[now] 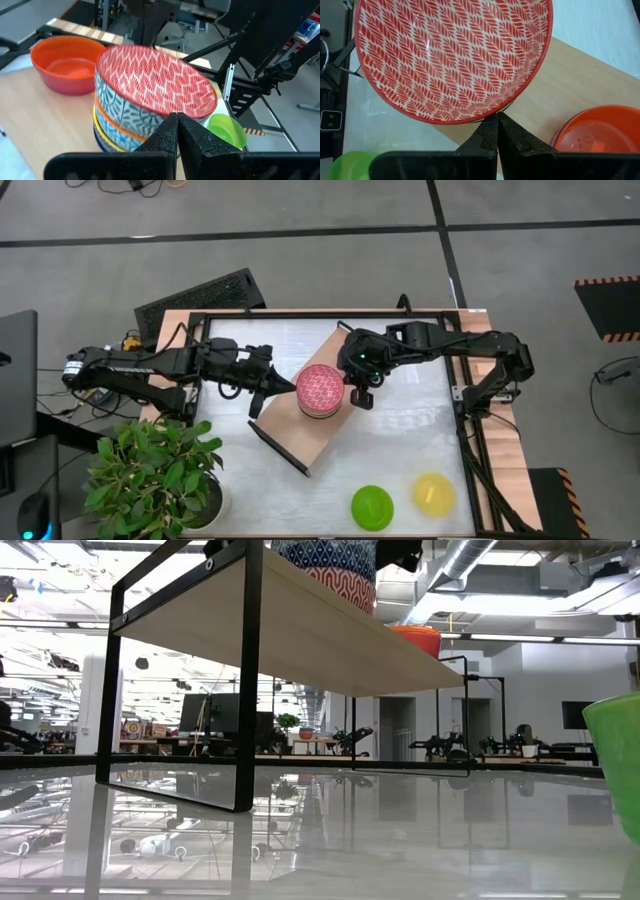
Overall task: Place and stack bowls onto a shelf
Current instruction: Adjust the stacked patterned bowls on the shelf, then stack the yellow bowl on top of the orange bowl on the shelf
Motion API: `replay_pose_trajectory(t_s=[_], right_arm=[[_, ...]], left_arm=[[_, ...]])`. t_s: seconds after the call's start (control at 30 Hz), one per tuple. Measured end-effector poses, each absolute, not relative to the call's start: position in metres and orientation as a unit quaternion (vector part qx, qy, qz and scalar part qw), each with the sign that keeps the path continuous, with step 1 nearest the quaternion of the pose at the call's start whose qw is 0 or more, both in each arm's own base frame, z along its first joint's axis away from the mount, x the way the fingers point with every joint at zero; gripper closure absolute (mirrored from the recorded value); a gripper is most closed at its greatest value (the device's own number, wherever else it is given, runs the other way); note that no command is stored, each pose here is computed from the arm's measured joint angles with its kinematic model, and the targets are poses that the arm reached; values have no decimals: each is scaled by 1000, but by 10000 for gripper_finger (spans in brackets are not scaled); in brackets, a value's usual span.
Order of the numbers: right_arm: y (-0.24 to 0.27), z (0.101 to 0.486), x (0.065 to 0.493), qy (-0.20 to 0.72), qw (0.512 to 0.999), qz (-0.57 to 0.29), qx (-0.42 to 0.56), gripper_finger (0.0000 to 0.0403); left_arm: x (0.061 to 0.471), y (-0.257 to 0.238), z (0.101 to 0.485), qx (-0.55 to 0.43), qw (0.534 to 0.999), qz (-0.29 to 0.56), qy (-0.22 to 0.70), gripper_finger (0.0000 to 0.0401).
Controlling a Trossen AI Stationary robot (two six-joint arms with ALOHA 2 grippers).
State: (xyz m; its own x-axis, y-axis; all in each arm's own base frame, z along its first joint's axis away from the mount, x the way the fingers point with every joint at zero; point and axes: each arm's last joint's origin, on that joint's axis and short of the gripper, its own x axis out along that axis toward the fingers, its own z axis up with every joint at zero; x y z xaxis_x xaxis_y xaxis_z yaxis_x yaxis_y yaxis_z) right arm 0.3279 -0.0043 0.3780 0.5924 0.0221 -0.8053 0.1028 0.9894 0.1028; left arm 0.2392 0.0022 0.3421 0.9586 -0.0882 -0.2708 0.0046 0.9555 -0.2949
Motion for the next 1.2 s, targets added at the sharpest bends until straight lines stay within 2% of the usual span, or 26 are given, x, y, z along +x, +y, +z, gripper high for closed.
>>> replay_pose_trajectory(t_s=[0.6,0.77,1.07,1.2], right_arm=[[-4,378,328,449,890,-24,70,380],[-7,379,327,450,889,-35,85,368],[-12,383,317,481,869,-71,96,356],[-8,393,304,510,843,-104,136,355]], left_arm=[[238,2,338,-158,974,-17,163,401],[235,3,338,-155,974,4,165,401],[234,3,338,-162,972,6,170,401],[222,4,342,-152,973,20,173,400]])
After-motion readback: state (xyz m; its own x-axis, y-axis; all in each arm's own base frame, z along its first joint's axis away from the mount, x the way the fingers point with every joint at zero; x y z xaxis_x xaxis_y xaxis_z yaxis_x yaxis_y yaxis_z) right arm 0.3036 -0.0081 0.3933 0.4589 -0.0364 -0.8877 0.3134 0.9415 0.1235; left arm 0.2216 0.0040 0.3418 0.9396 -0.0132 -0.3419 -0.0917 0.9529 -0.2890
